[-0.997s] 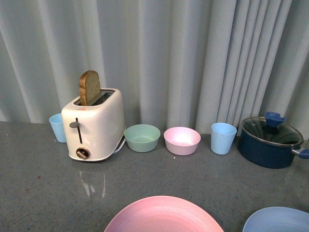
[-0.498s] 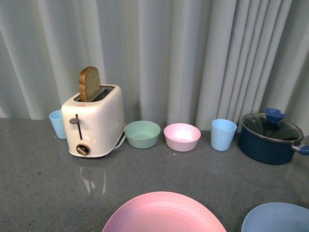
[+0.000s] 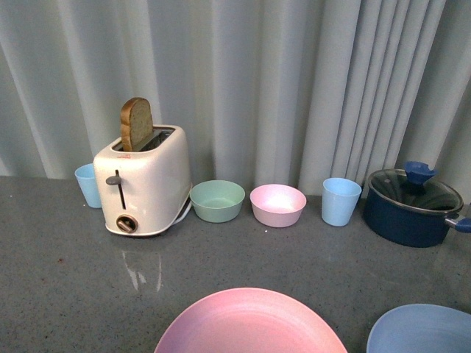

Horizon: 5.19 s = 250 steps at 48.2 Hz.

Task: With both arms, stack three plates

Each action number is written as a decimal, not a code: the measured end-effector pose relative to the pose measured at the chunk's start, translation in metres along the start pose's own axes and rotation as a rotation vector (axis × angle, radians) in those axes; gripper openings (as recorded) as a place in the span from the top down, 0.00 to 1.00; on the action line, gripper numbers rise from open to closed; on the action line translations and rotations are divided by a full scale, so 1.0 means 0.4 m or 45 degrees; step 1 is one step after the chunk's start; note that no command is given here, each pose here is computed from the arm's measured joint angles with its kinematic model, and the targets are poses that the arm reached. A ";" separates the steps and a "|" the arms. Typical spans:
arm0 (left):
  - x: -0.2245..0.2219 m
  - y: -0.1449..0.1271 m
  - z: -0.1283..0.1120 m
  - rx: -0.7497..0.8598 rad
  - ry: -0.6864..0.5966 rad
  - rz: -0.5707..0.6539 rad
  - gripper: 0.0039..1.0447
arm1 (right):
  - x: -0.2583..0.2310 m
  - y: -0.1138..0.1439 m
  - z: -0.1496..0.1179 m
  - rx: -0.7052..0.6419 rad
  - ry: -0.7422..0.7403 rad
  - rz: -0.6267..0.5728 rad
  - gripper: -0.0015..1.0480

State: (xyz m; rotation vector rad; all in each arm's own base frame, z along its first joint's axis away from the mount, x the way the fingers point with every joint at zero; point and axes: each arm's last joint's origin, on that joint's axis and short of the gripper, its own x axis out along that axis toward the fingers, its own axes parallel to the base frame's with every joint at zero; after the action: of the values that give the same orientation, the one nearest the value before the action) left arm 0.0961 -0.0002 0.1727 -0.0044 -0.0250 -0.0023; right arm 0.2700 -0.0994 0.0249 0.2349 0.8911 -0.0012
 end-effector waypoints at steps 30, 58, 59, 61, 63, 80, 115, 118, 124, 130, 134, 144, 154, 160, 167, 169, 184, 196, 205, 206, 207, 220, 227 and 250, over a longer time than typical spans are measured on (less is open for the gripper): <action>0.000 0.000 0.000 0.000 0.000 0.000 0.06 | -0.176 -0.066 0.004 0.131 -0.256 0.212 0.97; 0.000 0.000 0.000 0.000 0.000 0.000 0.06 | -0.096 0.364 0.088 -0.178 -0.211 0.609 0.97; 0.000 0.000 0.000 0.000 0.000 0.000 0.06 | -0.087 0.376 0.085 -0.185 -0.194 0.616 0.97; 0.000 0.000 0.000 0.000 0.000 0.000 0.06 | -0.070 0.398 0.077 -0.197 -0.162 0.623 0.97; 0.000 0.000 0.000 0.000 0.000 0.000 0.06 | -0.058 0.412 0.071 -0.207 -0.139 0.627 0.97; 0.000 0.000 0.000 0.000 0.000 0.000 0.06 | 0.013 0.476 0.065 -0.237 -0.052 0.624 0.97; 0.000 0.000 0.000 0.000 0.000 0.000 0.06 | -0.092 0.422 0.117 -0.072 -0.293 0.514 0.12; 0.000 0.000 0.000 0.000 0.000 0.000 0.06 | -0.098 0.417 0.124 -0.057 -0.312 0.503 0.05; 0.000 0.000 0.000 0.000 0.000 0.000 0.06 | -0.091 0.416 0.115 -0.078 -0.363 0.455 0.10; 0.000 0.000 0.000 0.000 0.000 0.000 0.06 | -0.094 0.391 0.060 -0.207 -0.662 0.192 0.30; 0.000 0.000 0.000 0.000 0.001 0.001 0.06 | -0.125 0.373 0.043 -0.240 -0.811 0.079 0.42; 0.000 0.000 0.000 0.000 0.000 0.000 0.06 | -0.263 0.336 0.026 -0.278 -1.126 0.005 0.78; 0.000 0.000 0.000 0.000 -0.001 0.000 0.06 | -0.332 0.305 -0.027 -0.303 -1.102 0.010 0.97; 0.000 0.000 0.000 0.000 -0.001 0.000 0.06 | -0.365 0.283 -0.045 -0.294 -1.105 -0.003 0.97; 0.000 0.000 0.000 0.000 -0.001 0.000 0.06 | -0.397 0.284 -0.052 -0.297 -1.093 -0.001 0.97; 0.000 0.000 0.000 0.000 -0.001 0.000 0.06 | -0.405 0.285 -0.052 -0.296 -1.105 0.001 0.97; 0.000 0.000 0.000 0.000 -0.001 0.000 0.06 | -0.443 0.281 -0.089 -0.297 -1.117 0.002 0.97; 0.000 0.000 0.000 0.000 -0.001 0.000 0.06 | -0.464 0.280 -0.103 -0.297 -1.131 0.004 0.97; 0.000 0.000 0.000 0.000 -0.001 0.000 0.06 | -0.479 0.279 -0.113 -0.297 -1.139 0.005 0.97; 0.000 0.000 0.000 0.000 -0.001 0.000 0.06 | -0.481 0.279 -0.114 -0.297 -1.141 0.005 0.97; 0.000 0.000 0.000 0.000 -0.001 0.000 0.06 | -0.482 0.279 -0.115 -0.297 -1.142 0.005 0.97; 0.000 0.000 0.000 0.000 -0.001 0.000 0.06 | -0.497 0.277 -0.131 -0.297 -1.146 0.005 0.97; 0.000 0.000 0.000 0.000 -0.001 0.000 0.06 | -0.502 0.277 -0.138 -0.298 -1.149 0.006 0.97; 0.000 0.000 0.000 0.000 -0.002 -0.001 0.06 | -0.518 0.271 -0.170 -0.298 -1.139 0.007 0.97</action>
State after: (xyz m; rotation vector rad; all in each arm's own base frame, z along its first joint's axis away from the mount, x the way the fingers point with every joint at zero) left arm 0.0960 -0.0003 0.1729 -0.0040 -0.0269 -0.0031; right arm 0.0976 0.0002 0.1655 0.0021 -0.0040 0.0031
